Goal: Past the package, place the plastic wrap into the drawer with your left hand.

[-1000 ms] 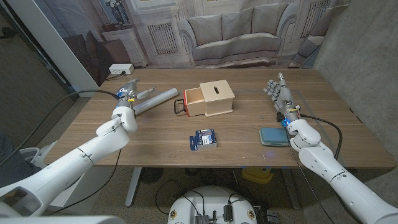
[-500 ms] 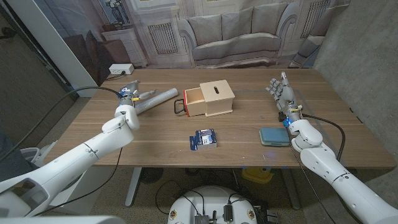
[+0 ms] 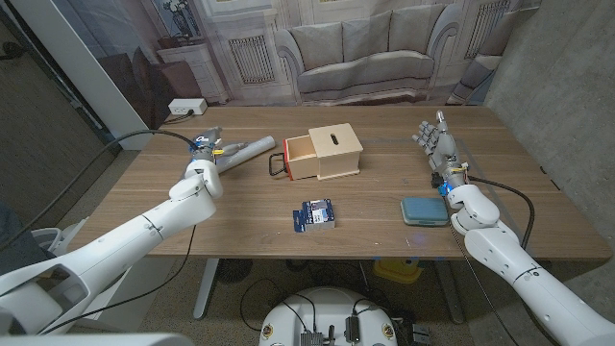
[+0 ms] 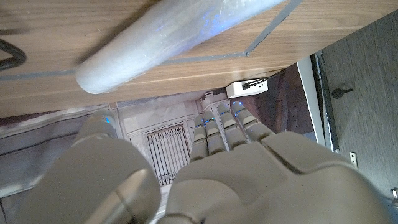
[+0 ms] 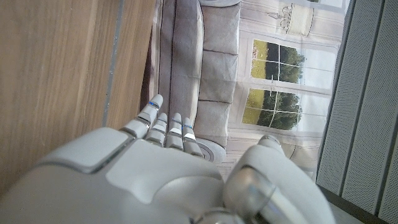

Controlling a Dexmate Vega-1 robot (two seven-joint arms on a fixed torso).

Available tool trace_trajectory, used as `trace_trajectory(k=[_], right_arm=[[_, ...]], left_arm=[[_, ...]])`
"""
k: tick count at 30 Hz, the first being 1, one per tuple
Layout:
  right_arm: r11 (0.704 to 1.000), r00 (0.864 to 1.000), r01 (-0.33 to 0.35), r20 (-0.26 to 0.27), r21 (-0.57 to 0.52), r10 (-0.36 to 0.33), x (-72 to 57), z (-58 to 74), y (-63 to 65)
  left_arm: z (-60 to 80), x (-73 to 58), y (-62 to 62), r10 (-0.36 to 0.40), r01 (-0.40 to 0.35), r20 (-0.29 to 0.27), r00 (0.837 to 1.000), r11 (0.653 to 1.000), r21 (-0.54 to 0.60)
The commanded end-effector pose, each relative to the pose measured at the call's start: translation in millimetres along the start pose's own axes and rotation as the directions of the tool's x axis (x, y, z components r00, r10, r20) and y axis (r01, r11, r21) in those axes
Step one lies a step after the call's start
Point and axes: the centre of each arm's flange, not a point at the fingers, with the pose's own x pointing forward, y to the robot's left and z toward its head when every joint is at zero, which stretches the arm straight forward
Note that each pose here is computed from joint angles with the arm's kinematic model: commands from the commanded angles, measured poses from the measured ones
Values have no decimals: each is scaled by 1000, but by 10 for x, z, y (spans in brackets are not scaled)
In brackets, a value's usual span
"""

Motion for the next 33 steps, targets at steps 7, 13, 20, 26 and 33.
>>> trace_trajectory(k=[7, 13, 20, 26, 33], right_arm=[[1000, 1000, 7, -6, -2, -7, -27, 17, 9], [1000, 1000, 8, -10, 5, -8, -21, -7, 34], [1000, 1000, 13, -10, 13, -13, -18, -38, 65], [1000, 1000, 17, -10, 16, -17, -8, -48, 72], [1000, 1000, 18, -14, 18, -18, 20, -56, 78]], left_arm=[[72, 44, -71, -53, 55, -28, 998, 996, 75], [73, 68, -119, -58, 61, -37, 998, 995, 83], [71, 93, -200, -76, 79, -39, 996, 994, 74], [70, 115, -269, -97, 99, -42, 994, 993, 56], [88, 154, -331, -121, 124, -48, 991, 991, 51]])
